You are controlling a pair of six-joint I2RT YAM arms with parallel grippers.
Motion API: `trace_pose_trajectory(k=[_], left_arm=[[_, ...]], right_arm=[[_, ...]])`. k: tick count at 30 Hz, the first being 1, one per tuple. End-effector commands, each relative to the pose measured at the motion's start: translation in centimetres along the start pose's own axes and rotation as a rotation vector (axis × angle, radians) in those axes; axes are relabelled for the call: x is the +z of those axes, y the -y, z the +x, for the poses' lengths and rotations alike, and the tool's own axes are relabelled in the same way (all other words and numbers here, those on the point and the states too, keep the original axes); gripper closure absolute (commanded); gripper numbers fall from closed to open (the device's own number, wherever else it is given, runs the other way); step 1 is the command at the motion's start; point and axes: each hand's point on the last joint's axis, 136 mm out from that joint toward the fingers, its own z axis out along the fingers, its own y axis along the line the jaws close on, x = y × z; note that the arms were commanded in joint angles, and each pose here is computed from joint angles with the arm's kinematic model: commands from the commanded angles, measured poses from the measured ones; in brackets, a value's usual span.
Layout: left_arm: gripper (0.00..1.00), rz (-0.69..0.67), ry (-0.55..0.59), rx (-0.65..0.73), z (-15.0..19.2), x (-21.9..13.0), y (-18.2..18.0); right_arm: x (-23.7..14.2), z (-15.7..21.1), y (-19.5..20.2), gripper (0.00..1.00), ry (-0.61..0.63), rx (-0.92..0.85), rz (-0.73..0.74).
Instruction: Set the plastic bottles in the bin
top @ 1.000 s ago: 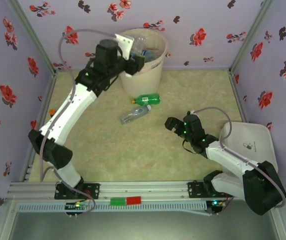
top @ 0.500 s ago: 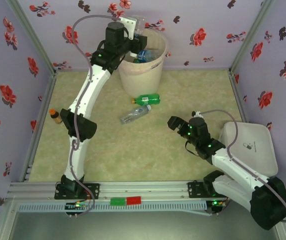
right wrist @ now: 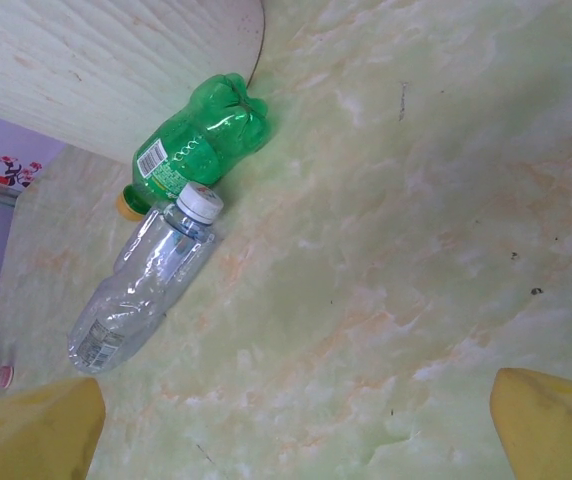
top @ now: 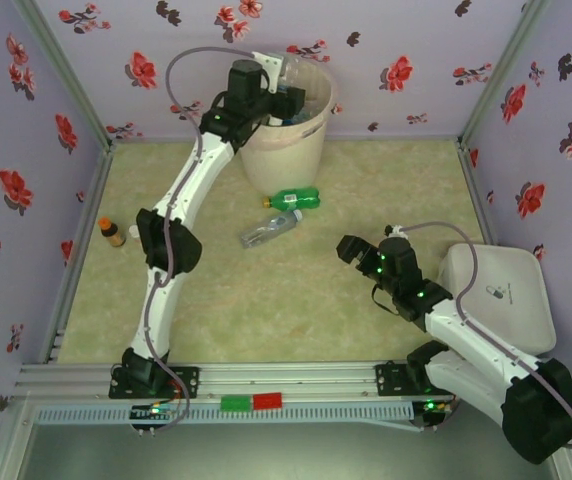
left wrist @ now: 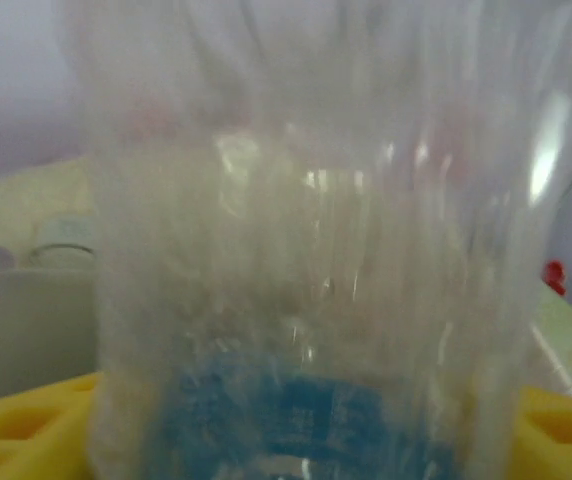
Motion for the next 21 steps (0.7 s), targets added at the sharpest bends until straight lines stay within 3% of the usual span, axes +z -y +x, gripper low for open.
trace_pose_trajectory(k=[1,4,12,17,21], left_arm=[[0.10,0.030,0.066,-0.048,-2.7,-1.2,0.7],[0.01,0.028,0.084,-0.065,-4.2,-2.8,0.9],[0.00,0.038,0.166,-0.011,-8.5,-9.8,2.1],[0.00,0.032,0.169,-0.003,-6.7,-13.2,1.9],[0.00,0.011,0.153,-0.041,-2.9,-15.3,0.9]], right_arm=[[-0.1,0.0,0.8,0.00,0.012,0.016,0.027],[-0.1,0.0,0.7,0.00,0.010,0.016,0.021],[0.8,-0.1,0.3,0.00,0.008,0.034,0.010],[2.4,-0.4,-0.9,0.00,-0.005,0.073,-0.009],[4.1,-0.1,-1.6,0.00,-0.013,0.118,0.011]])
